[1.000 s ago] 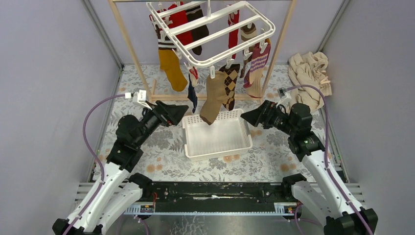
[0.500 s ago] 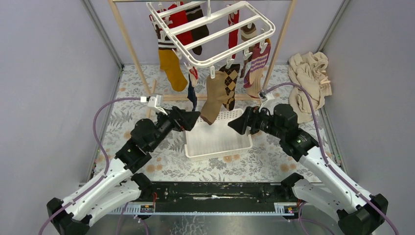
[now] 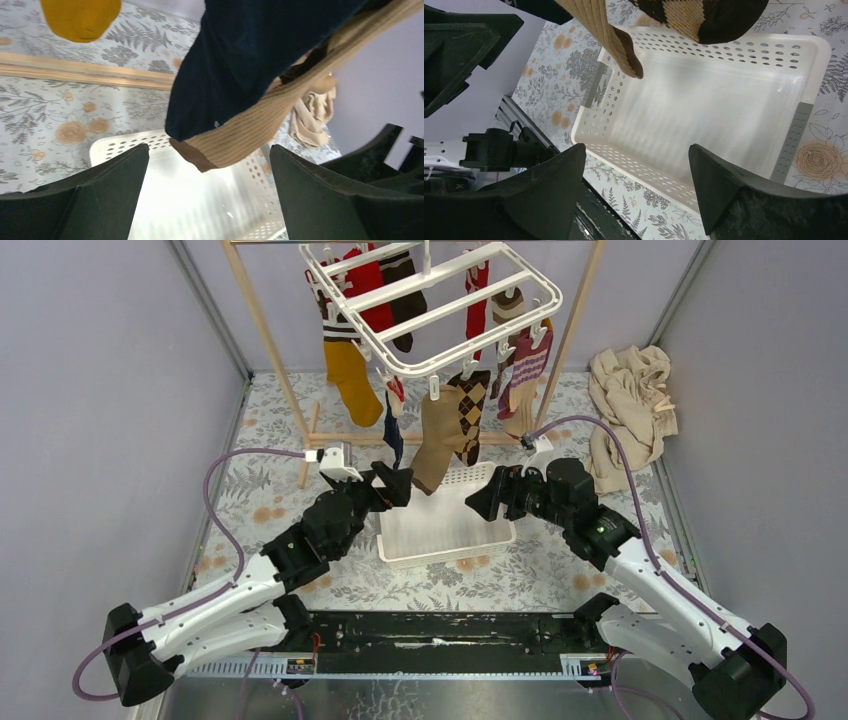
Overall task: Remove the socks clipped to the hanger
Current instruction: Remove the sock from the hanger.
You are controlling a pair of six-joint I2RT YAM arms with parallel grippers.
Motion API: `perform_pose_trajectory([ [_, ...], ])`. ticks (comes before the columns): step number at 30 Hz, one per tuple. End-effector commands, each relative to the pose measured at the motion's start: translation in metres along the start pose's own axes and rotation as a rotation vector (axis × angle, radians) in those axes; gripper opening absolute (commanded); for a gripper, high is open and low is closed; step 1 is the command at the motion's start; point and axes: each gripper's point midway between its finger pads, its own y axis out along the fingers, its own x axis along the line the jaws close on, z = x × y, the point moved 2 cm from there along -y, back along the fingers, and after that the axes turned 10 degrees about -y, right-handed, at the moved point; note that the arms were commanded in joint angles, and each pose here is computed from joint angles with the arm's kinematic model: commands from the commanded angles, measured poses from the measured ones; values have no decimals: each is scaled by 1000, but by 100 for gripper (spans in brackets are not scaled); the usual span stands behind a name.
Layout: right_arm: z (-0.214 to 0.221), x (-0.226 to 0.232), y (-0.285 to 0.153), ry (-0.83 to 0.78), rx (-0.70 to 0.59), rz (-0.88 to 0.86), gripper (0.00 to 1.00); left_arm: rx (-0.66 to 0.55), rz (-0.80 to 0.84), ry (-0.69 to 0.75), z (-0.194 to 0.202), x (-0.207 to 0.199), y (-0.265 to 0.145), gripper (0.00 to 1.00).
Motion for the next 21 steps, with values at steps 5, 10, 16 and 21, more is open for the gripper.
perform_pose_trajectory([
  [5, -12, 9, 3, -18, -63, -45, 79, -133, -77, 29, -17, 5, 10, 99],
  [10, -23, 21, 7, -39, -83, -86, 77, -142, -58, 12, -25, 3, 2, 99],
  [16, -29, 34, 10, -90, -91, -92, 76, -133, -66, 35, -24, 6, 0, 99],
  [21, -36, 47, 7, -114, -140, -127, 74, -123, -56, 29, -22, 8, -3, 99],
])
